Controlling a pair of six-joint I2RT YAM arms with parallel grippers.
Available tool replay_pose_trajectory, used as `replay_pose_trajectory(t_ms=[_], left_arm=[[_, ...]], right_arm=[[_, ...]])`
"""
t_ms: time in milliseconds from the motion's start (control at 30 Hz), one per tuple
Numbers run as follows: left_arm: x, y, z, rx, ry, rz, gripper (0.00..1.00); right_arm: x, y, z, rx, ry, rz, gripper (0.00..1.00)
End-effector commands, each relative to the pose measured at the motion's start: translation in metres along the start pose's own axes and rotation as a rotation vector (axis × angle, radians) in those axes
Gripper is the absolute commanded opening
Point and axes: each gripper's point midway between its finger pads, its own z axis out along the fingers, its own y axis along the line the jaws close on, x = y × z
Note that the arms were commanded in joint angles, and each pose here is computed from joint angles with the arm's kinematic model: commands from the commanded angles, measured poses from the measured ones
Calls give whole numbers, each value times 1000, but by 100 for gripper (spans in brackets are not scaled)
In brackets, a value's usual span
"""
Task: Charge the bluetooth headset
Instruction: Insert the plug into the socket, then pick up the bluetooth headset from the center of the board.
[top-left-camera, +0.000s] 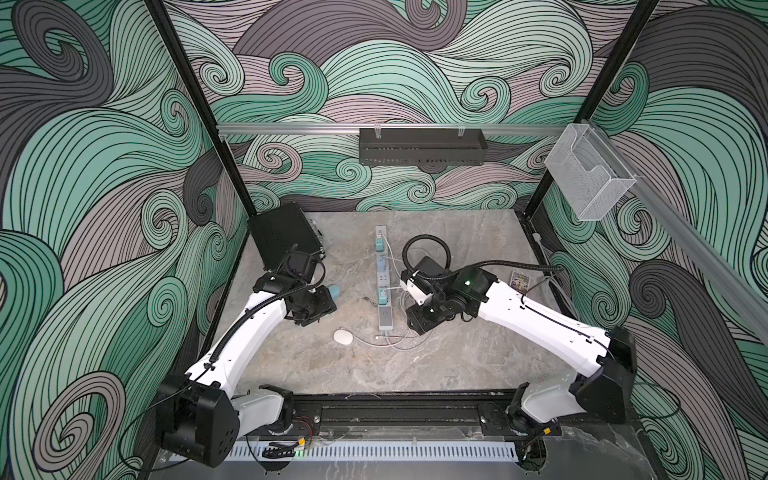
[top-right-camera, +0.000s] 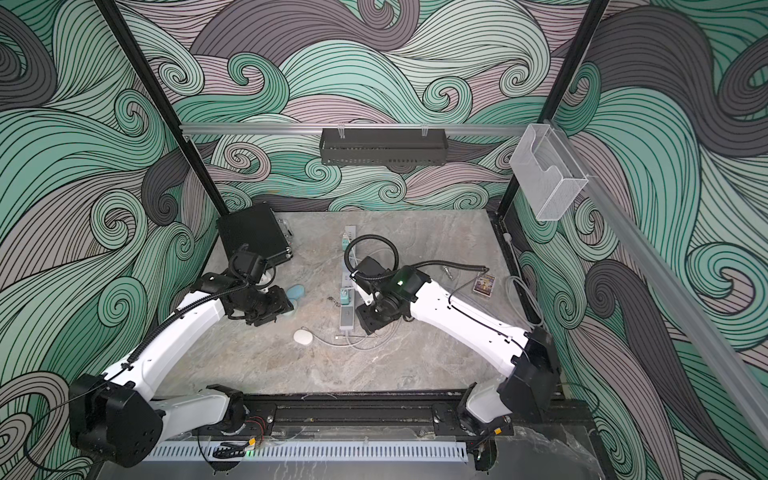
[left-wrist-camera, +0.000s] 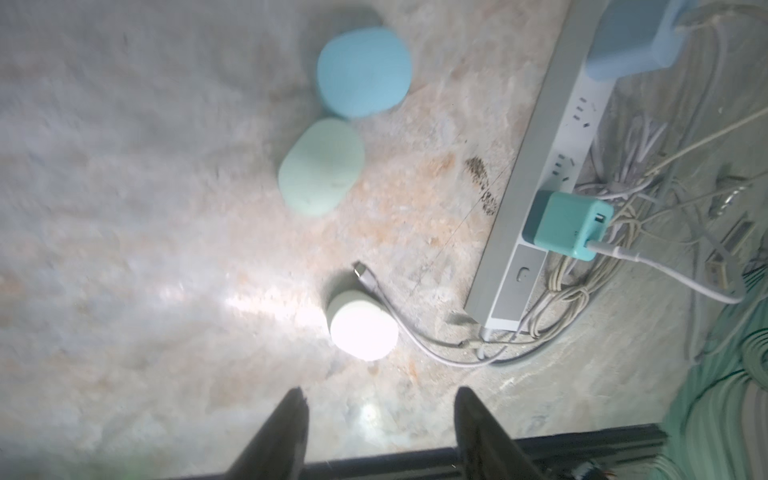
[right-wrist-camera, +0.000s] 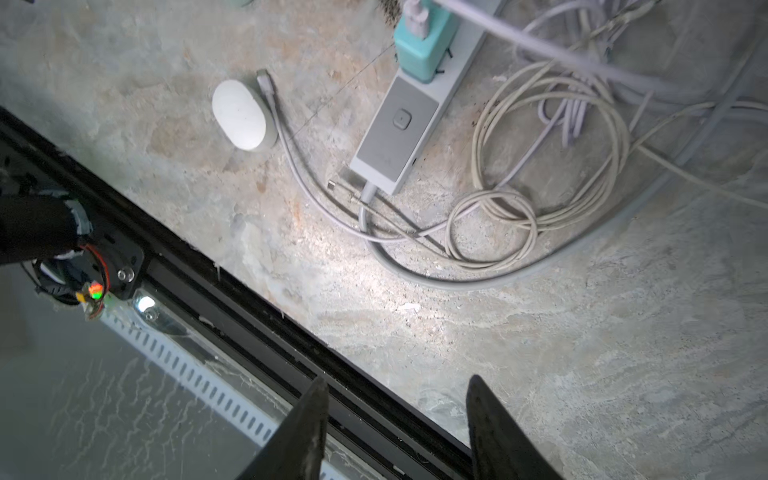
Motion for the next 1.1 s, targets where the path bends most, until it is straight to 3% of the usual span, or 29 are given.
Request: replay_pose_trajectory(t_ms=[0, 233, 667, 900, 1067], left_arm=[[35, 13, 1, -24, 130, -235, 56], [44, 11, 26, 4, 172, -397, 55], [38, 2, 69, -46, 185, -414, 59], [38, 4, 83, -82, 196, -433, 59], [41, 7, 85, -93, 202, -432, 58]], right_arm=[[6, 10, 3, -98, -20, -31, 52], [20, 2, 15, -150, -8, -5, 53], [33, -11, 13, -275, -22, 92, 55], [28, -2, 9, -482, -48, 265, 55], [25, -5, 12, -521, -56, 340, 55]])
